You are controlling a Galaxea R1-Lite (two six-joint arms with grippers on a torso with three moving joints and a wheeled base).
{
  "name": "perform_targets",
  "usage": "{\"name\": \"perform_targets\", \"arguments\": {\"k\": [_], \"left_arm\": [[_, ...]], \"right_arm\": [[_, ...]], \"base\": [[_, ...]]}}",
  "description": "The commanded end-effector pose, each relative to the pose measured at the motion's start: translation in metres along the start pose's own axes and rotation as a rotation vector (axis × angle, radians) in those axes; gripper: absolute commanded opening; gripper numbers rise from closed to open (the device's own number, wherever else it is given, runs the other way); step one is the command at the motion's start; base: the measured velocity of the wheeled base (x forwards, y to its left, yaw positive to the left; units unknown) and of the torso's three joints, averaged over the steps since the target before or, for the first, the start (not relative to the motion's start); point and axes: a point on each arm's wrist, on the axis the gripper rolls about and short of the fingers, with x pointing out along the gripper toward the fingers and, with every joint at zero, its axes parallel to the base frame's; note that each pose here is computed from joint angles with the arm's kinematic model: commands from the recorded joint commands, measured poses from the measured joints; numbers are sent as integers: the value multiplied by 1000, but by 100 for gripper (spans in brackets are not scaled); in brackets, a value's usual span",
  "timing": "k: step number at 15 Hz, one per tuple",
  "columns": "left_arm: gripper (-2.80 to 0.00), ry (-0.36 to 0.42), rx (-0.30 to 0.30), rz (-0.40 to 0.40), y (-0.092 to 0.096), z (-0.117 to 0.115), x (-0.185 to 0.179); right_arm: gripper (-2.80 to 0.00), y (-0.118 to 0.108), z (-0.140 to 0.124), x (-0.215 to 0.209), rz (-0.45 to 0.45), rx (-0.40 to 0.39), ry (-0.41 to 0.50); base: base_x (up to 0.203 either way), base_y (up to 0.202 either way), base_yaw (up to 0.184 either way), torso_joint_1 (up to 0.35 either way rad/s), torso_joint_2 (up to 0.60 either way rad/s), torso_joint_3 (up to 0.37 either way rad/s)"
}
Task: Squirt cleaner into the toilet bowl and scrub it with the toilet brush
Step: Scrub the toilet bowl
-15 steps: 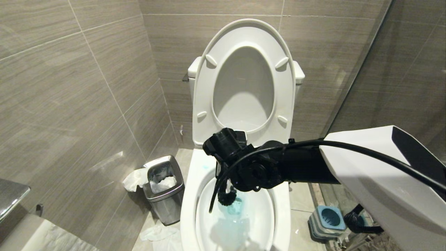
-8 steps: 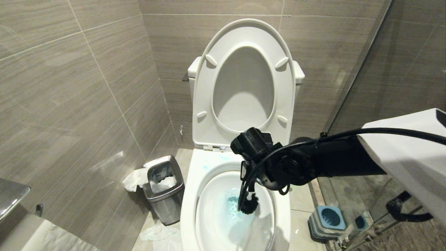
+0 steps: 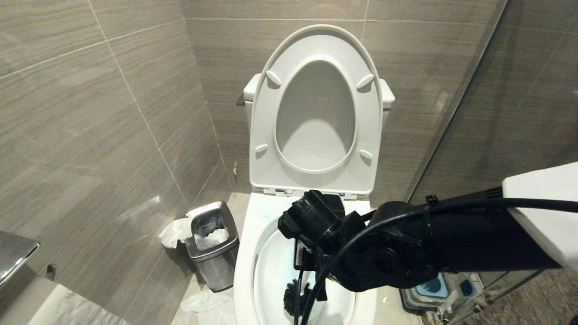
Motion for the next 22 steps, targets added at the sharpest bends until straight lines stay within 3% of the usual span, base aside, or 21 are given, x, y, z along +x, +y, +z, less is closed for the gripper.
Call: {"name": "perform_targets", "arguments": {"k": [1,5,12,14,17,22], "left_arm": [[-280,1,0,0,0,0,0],[-280,1,0,0,0,0,0],[-280,1,0,0,0,0,0],[-280,1,0,0,0,0,0],[-280,1,0,0,0,0,0],[-280,1,0,0,0,0,0]], "right_arm": [[-280,18,-2,30,-16,3,-10],[-280,24,36,63,-30,89,-99],[-280,-50,94,63,-175,228,-161],[-280,-65,85,45,-183,224,-123],[-280,-74,61,4,-126,188,-43],[-280,-37,9,-37,11,154,46]], "base": [[0,0,0,0,0,0],[0,0,0,0,0,0],[0,0,0,0,0,0],[0,0,0,0,0,0],[0,0,0,0,0,0],[0,0,0,0,0,0]]}}
